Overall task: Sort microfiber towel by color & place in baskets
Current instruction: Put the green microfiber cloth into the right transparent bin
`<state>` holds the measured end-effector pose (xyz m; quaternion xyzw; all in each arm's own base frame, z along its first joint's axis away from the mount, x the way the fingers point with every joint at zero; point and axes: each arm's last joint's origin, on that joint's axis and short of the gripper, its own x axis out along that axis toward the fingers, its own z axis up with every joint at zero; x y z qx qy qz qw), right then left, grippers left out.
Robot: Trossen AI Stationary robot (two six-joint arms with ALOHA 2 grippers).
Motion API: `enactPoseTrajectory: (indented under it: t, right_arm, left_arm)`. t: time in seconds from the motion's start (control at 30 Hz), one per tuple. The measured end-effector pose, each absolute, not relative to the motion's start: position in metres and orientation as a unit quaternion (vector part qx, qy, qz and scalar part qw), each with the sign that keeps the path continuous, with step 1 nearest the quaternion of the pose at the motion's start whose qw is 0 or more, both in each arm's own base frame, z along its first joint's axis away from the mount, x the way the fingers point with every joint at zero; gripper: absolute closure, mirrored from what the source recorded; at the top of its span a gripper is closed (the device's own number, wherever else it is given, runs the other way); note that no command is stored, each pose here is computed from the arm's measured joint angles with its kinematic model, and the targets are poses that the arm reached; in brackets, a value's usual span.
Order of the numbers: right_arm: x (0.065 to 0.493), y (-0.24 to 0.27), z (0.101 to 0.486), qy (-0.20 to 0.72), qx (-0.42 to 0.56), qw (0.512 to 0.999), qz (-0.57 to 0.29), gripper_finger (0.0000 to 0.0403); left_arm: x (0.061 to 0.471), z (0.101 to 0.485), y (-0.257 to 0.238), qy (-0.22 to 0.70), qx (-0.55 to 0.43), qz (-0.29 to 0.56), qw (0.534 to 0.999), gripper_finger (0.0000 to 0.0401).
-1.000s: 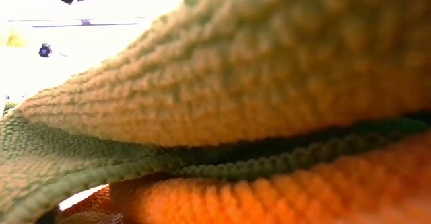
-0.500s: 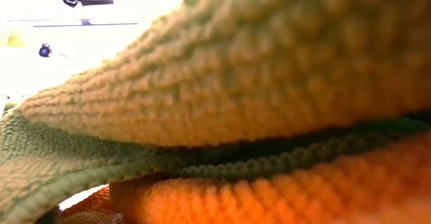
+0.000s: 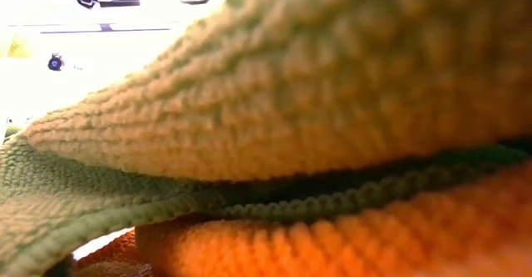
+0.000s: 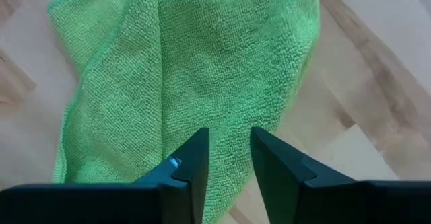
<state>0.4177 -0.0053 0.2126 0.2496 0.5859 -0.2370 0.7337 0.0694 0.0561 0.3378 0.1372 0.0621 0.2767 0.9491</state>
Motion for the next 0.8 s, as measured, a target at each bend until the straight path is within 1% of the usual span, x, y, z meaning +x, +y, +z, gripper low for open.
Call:
enactPoseTrajectory:
  t: [0.2,0.37,0.53,0.8]
  right_arm:
    - [0.420,-0.006,0.215,0.584,0.241,0.739,-0.232,0.0254]
    - [0.413,-0.007,0.207,0.605,0.227,0.723,-0.246,0.0232]
    - [0.410,-0.009,0.200,0.616,0.224,0.712,-0.251,0.0221]
    - [0.408,-0.011,0.196,0.619,0.222,0.711,-0.251,0.0220]
  left_arm:
    - [0.069,0.337,0.056,0.065,0.136,0.276,0.949,0.0216]
    - [0.069,0.336,0.056,0.068,0.134,0.276,0.949,0.0216]
    - [0.069,0.336,0.056,0.070,0.133,0.275,0.949,0.0216]
    - [0.069,0.336,0.056,0.070,0.133,0.275,0.949,0.0216]
